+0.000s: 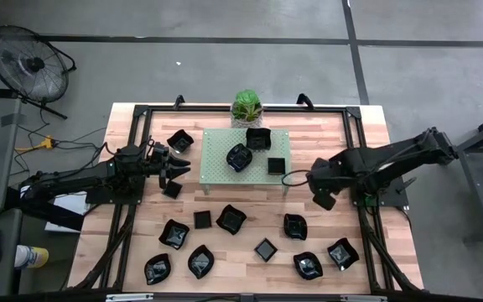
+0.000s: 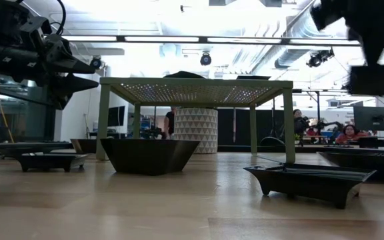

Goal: Pick & Place Mini shaped plates
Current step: Stack the black square plate on the other black square plate on the shelf

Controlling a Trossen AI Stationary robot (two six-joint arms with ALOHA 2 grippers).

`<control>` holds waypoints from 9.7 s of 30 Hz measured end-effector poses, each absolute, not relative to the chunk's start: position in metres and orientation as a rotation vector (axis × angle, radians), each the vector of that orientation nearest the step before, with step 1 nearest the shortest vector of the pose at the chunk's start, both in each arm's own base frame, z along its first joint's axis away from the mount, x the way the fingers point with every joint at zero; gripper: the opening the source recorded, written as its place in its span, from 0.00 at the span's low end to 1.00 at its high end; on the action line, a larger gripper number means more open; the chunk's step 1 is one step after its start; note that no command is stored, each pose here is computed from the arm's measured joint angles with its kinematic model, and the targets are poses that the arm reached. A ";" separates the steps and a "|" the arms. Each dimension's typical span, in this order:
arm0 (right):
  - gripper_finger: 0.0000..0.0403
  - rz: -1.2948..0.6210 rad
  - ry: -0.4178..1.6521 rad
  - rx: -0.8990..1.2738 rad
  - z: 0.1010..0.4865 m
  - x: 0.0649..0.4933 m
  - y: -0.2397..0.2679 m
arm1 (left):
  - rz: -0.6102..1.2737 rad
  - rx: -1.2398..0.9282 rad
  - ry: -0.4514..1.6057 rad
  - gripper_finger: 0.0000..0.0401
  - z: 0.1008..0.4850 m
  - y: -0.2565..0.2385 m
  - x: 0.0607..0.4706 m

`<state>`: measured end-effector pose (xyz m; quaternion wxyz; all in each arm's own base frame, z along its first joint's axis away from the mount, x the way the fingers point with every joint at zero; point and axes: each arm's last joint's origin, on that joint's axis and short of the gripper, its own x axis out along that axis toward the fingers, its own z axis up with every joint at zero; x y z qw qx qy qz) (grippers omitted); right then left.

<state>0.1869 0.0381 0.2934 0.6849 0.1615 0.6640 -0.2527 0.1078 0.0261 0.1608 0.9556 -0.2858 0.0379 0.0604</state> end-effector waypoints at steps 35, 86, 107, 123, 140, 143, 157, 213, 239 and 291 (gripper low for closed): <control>0.00 0.152 1.174 -0.886 0.336 0.255 0.011 | 0.127 -0.579 0.075 0.39 0.161 0.026 0.108; 0.00 0.355 0.725 -1.610 0.266 0.219 0.012 | 0.124 -0.580 0.077 0.39 0.161 0.026 0.108; 0.00 0.362 0.732 -1.607 0.249 0.223 -0.001 | 0.127 -0.580 0.076 0.39 0.161 0.026 0.108; 0.00 0.368 0.754 -1.603 0.247 0.222 -0.001 | 0.126 -0.580 0.075 0.39 0.161 0.026 0.108; 0.02 0.383 0.725 -1.569 0.247 0.222 0.000 | 0.122 -0.580 0.077 0.39 0.161 0.026 0.108; 0.03 0.383 0.721 -1.567 0.248 0.223 0.000 | 0.123 -0.580 0.077 0.39 0.161 0.026 0.108; 0.16 0.316 0.724 -1.471 0.251 0.220 0.000 | 0.123 -0.580 0.076 0.39 0.161 0.026 0.108; 0.27 -0.375 0.997 0.722 0.246 0.159 0.015 | 0.123 -0.580 0.077 0.39 0.161 0.026 0.108; 0.27 -0.387 1.258 0.832 0.218 0.165 0.082 | 0.127 -0.580 0.076 0.39 0.161 0.026 0.108; 0.27 -0.250 1.408 1.078 0.194 0.150 0.183 | 0.121 -0.535 0.079 0.39 0.161 0.026 0.108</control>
